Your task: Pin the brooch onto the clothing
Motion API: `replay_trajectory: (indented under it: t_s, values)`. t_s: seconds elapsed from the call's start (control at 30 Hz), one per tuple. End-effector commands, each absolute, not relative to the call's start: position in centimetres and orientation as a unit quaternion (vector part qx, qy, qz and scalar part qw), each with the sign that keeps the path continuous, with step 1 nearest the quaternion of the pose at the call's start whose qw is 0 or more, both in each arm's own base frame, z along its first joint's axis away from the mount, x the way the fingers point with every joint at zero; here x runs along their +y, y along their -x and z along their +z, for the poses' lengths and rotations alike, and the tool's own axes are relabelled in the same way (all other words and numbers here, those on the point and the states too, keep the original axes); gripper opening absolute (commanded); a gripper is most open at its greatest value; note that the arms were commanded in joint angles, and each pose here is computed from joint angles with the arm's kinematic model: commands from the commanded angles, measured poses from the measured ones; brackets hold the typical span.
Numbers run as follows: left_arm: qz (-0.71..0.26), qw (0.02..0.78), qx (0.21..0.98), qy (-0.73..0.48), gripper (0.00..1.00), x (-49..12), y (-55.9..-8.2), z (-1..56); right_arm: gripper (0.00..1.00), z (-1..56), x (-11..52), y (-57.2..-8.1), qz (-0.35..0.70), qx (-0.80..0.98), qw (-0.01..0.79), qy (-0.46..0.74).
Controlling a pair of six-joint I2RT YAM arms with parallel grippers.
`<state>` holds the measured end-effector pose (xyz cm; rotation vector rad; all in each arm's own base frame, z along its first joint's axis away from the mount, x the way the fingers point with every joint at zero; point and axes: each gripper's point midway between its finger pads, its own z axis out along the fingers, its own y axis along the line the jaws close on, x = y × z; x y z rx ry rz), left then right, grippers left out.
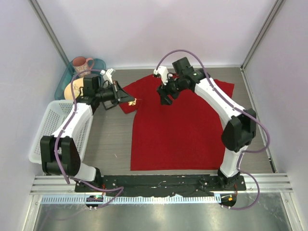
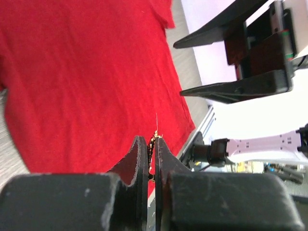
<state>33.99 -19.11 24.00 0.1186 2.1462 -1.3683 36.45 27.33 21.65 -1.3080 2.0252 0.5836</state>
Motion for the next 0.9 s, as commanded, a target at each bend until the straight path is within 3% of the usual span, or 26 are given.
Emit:
replay_trajectory:
  t_s: [0.0,0.47,0.73,0.87]
  values:
    - [-0.483,0.324,0.813,0.013,0.00,-16.4,-37.1,22.8,0.70,20.0,29.9,-39.3,0.213,0.776,0.345,0.483]
    - [-0.437,0.299,0.845,0.072,0.00,-12.8,-37.2,18.3,0.63,8.4,35.1,-41.1,0.188,0.786,0.288,0.513]
    - [-0.434,0.288,0.848,0.101,0.00,-12.5,-37.0,16.9,0.52,5.0,36.2,-42.6,0.186,0.793,0.279,0.509]
    - [-0.425,0.288,0.852,0.105,0.00,-12.1,-37.1,16.6,0.38,3.3,35.4,-40.7,0.197,0.793,0.242,0.523]
